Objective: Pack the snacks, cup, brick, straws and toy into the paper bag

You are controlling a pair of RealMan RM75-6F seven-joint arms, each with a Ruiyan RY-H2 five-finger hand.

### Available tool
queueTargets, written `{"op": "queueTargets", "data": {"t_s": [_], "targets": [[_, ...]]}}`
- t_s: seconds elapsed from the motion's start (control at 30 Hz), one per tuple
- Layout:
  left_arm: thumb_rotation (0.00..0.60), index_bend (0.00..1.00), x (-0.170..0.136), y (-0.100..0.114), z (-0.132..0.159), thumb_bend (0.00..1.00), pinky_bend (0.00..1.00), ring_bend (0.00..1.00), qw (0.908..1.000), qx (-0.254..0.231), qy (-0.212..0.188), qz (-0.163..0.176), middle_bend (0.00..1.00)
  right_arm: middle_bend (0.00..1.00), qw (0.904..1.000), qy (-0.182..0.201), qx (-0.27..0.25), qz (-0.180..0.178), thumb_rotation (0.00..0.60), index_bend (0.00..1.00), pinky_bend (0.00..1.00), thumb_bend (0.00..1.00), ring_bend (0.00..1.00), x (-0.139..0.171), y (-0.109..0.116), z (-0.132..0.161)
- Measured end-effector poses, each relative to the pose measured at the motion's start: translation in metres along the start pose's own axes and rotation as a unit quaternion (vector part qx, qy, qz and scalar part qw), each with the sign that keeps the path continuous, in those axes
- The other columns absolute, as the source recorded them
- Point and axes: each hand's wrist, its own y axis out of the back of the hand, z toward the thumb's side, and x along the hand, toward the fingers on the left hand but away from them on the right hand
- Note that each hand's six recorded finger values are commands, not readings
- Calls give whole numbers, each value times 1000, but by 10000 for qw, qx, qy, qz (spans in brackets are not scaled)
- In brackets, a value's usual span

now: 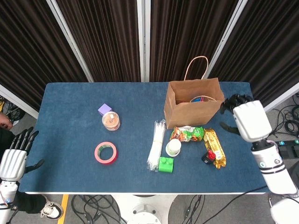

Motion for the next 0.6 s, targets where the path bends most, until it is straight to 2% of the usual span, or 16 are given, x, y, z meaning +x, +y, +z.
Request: {"op": "queueTargets", "data": {"t_s": [0.07, 0.13, 0.3, 0.43, 0.6], "targets": [[600, 114, -1, -1, 1, 183, 136, 9, 10000, 6, -9, -22, 105, 465, 9993, 15, -3, 373, 600, 490, 441, 0, 336, 13, -22, -5], [600, 114, -1, -2, 1, 183, 136, 9, 10000, 5, -17, -34, 105, 394, 9970, 33, 5, 776, 600, 428, 412, 0, 256, 24, -47, -9], [600, 113, -1, -2, 0, 183, 136, 9, 10000, 23, -9, -34, 105, 360, 9875, 130, -82, 1571, 600, 387, 394, 0, 210, 37, -105, -8], [600, 114, -2, -2, -3, 183, 136, 9, 10000, 32, 33, -35, 105, 347, 9838, 253, -108, 1769, 600, 380, 394, 0, 201, 35, -135, 1], [600, 114, -4, -3, -9, 183, 136, 9, 9999, 24, 122, -42, 105, 344, 9848, 425, -104, 1682, 600, 376, 391, 0, 195, 22, -156, 18]]}}
